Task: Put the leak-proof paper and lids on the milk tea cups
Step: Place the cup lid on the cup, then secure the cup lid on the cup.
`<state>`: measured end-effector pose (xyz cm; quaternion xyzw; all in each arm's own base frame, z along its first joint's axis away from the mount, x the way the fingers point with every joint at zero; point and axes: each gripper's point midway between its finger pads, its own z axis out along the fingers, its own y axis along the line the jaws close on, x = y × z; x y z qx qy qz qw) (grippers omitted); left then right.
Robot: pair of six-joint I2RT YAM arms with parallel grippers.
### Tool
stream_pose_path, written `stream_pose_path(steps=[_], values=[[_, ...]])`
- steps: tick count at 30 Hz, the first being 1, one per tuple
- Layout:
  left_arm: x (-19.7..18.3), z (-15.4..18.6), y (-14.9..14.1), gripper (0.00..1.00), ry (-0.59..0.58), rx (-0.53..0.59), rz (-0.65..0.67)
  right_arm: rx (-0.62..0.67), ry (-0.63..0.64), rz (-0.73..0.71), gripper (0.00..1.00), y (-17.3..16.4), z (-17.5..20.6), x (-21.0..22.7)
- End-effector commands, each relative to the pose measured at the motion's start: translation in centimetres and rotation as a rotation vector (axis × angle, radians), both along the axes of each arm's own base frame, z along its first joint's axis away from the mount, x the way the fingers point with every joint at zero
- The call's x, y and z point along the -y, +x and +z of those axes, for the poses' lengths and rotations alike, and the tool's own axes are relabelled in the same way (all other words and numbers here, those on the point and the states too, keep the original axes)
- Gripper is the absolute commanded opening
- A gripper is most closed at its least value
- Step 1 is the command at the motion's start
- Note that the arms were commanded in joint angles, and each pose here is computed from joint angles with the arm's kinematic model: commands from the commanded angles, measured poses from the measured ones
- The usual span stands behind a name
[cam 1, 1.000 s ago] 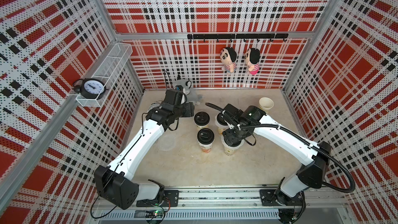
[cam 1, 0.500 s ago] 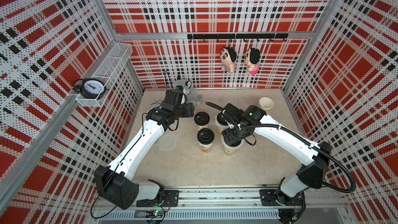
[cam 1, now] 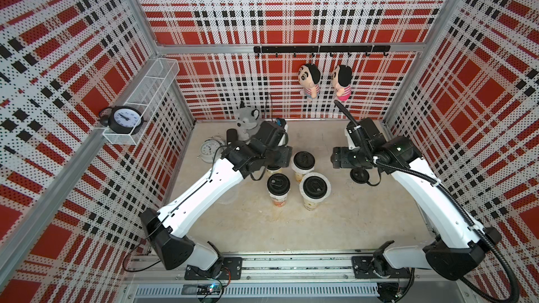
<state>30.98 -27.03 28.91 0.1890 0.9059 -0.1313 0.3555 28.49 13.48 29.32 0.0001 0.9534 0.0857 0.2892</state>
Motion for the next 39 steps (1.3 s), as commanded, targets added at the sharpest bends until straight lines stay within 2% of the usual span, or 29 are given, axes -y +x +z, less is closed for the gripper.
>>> stream_pose_path(steps=[1, 8, 12, 18, 39], values=[[0.5, -2.5, -1.6, 0.62, 0.153, -0.071, -0.022, -0.015, 0.023, 0.007, 0.83, -0.2, -1.0, 0.9], [5.0, -5.1, -4.2, 0.6, 0.284, -0.127, -0.127, -0.03, 0.064, 0.005, 0.82, -1.1, -3.1, 2.5], [6.3, -6.0, -4.6, 0.59, 0.288, -0.151, -0.141, -0.035, 0.072, 0.019, 0.82, -1.5, -3.7, 2.7], [8.2, -5.5, -5.2, 0.59, 0.266, -0.138, -0.163, -0.038, 0.069, 0.03, 0.83, -2.0, -4.3, 2.9], [8.5, -7.8, -5.6, 0.59, 0.309, -0.168, -0.17, -0.049, 0.086, 0.032, 0.83, -3.0, -5.3, 3.0]])
